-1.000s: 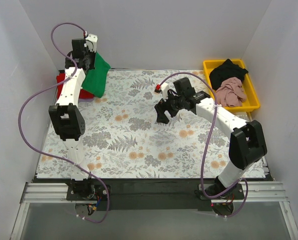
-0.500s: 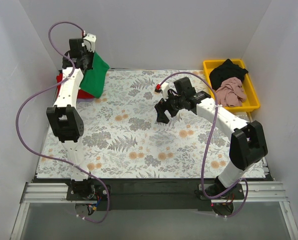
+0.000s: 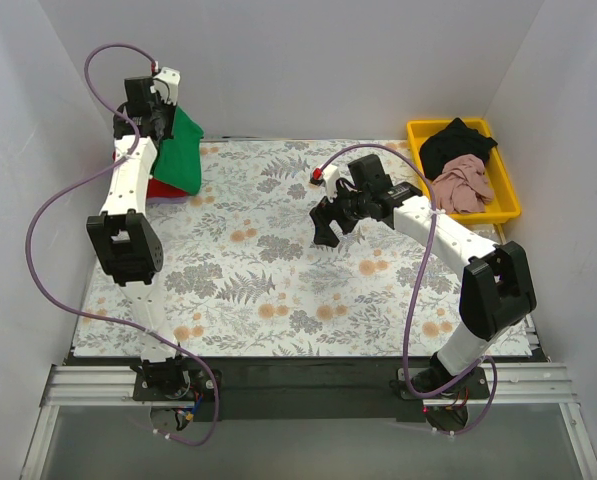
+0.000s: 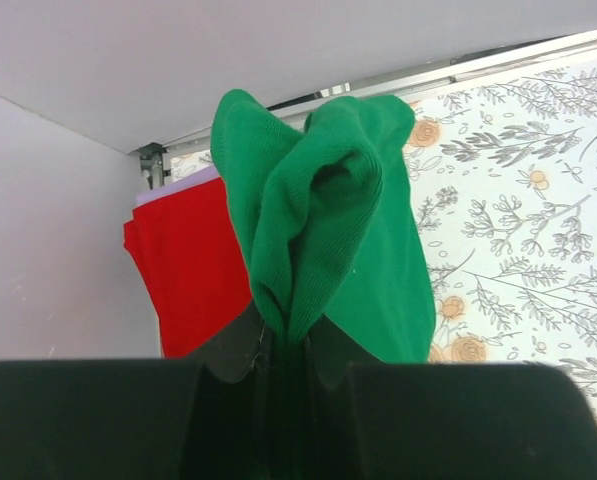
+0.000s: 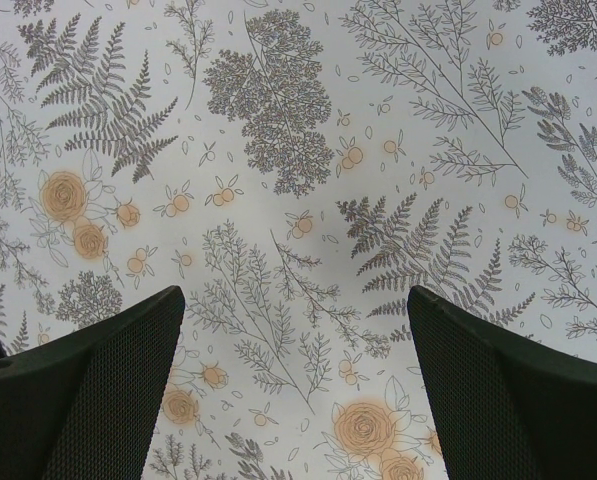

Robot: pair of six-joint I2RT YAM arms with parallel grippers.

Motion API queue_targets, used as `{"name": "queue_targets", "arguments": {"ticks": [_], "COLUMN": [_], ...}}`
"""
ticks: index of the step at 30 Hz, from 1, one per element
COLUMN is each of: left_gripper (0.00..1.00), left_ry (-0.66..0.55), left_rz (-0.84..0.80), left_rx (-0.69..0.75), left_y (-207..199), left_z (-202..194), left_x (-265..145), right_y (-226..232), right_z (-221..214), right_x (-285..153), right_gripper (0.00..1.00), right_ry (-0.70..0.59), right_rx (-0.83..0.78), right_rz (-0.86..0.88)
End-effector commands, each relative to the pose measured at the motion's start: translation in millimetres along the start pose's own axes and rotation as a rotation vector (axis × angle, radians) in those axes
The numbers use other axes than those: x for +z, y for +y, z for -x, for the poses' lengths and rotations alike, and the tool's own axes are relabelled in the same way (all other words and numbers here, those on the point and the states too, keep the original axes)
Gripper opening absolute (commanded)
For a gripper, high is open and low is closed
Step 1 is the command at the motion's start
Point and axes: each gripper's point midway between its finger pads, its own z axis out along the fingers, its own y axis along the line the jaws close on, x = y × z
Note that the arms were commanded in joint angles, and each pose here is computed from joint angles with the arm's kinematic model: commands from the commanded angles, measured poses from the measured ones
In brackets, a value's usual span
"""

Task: Fold and stack the t-shirts
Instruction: Neatly place the folded tshirt to the corner

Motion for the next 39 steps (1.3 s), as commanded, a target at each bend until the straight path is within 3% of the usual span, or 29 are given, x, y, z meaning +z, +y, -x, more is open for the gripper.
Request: {"name": "queue_targets", "arguments": {"ticks": [1, 19, 34, 35, 39], "left_gripper": [0.0, 0.0, 0.0, 0.11, 0.33], "left_ry": [-0.094, -0.053, -0.057, -0.064, -0.099], "left_rz": [0.078, 0.036, 0.146, 0.178, 0.253], "left_rx": [0.025, 0.004, 0.091, 0.096, 0.116], "left_y": [31, 72, 120, 127, 156], "left_z": [28, -33, -72, -74, -66], "left_x": [-15, 41, 85, 91, 95], "right_y": [1, -5, -4, -5, -4], "right_z": [7, -3, -10, -8, -5], "right_x": [1, 21, 35, 34, 32], "right_gripper": [0.98, 0.98, 0.98, 0.98, 0.98], "right_ry": [-0.025, 0.027, 0.069, 0.065, 0.062], "right_rx": [-0.008, 0.028, 0.031, 0.03, 0.023], "right_rz": [0.015, 0.033, 0.047, 0.043, 0.039]}}
